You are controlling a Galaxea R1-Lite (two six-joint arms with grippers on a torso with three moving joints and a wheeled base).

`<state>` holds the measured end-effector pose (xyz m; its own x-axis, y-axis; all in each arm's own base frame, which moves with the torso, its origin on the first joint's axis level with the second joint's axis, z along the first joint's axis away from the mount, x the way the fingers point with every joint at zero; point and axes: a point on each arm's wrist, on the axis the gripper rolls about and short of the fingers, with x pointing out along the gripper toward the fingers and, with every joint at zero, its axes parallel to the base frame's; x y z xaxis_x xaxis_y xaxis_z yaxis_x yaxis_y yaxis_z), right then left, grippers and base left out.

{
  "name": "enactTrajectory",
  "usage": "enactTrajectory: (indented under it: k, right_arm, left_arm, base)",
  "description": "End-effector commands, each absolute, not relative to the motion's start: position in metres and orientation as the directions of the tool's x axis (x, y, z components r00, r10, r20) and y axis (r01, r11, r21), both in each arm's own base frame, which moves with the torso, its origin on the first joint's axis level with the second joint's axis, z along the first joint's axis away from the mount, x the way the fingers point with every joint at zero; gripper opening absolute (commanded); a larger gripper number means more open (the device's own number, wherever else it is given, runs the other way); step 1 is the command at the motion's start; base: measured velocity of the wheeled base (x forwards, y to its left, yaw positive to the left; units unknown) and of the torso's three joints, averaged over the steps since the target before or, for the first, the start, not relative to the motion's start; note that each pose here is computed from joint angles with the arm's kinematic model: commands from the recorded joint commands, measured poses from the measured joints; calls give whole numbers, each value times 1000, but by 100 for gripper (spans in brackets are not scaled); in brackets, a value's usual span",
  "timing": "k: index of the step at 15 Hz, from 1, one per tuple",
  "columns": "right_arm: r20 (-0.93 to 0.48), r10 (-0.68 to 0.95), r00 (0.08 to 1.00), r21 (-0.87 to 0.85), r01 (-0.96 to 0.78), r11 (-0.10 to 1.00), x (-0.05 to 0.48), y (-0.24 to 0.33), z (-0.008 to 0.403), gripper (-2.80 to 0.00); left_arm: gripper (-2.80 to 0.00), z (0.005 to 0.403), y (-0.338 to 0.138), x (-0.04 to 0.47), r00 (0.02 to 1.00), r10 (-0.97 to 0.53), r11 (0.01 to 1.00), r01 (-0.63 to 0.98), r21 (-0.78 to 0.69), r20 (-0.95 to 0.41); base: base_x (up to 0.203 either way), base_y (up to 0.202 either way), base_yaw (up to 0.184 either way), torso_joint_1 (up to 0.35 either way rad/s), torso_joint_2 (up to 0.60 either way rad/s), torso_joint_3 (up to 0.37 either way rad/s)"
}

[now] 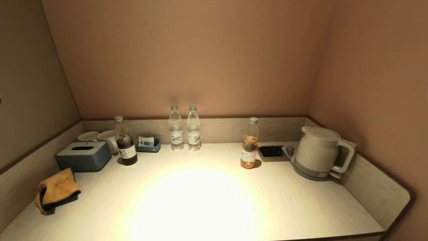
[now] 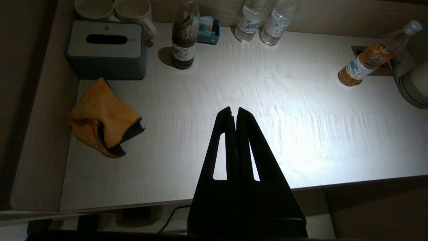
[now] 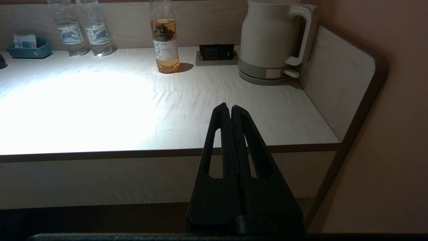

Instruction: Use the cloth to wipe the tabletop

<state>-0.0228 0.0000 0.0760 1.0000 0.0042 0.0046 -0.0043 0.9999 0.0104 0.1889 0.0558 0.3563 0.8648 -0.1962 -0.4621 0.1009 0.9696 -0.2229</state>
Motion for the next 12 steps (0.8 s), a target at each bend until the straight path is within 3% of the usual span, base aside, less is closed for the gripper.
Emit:
enactTrajectory:
  k: [1, 4, 7, 12]
  right_arm:
    - [5, 5, 1000, 11, -5, 1000, -23, 0, 76, -280]
    - [5, 5, 1000, 11, -5, 1000, -23, 0, 76, -280]
    - [6, 5, 1000, 11, -5, 1000, -23, 0, 76, -280]
    - [6, 5, 1000, 11, -5, 1000, -23, 0, 76, -280]
  left_arm:
    - [-280, 371, 33, 125, 914, -170, 979, 113, -171, -369]
    - [-280, 367, 18, 77, 944, -84, 992, 49, -116, -320]
    - [-280, 359, 12, 48, 953, 129, 988, -147, -47, -276]
    - [-280, 331, 7, 16, 932, 362, 932, -362, 12, -15]
  base:
    - [0, 0, 0, 0, 0, 0]
    - [0, 0, 0, 0, 0, 0]
    - [0, 0, 0, 0, 0, 0]
    - [0, 0, 0, 0, 0, 0]
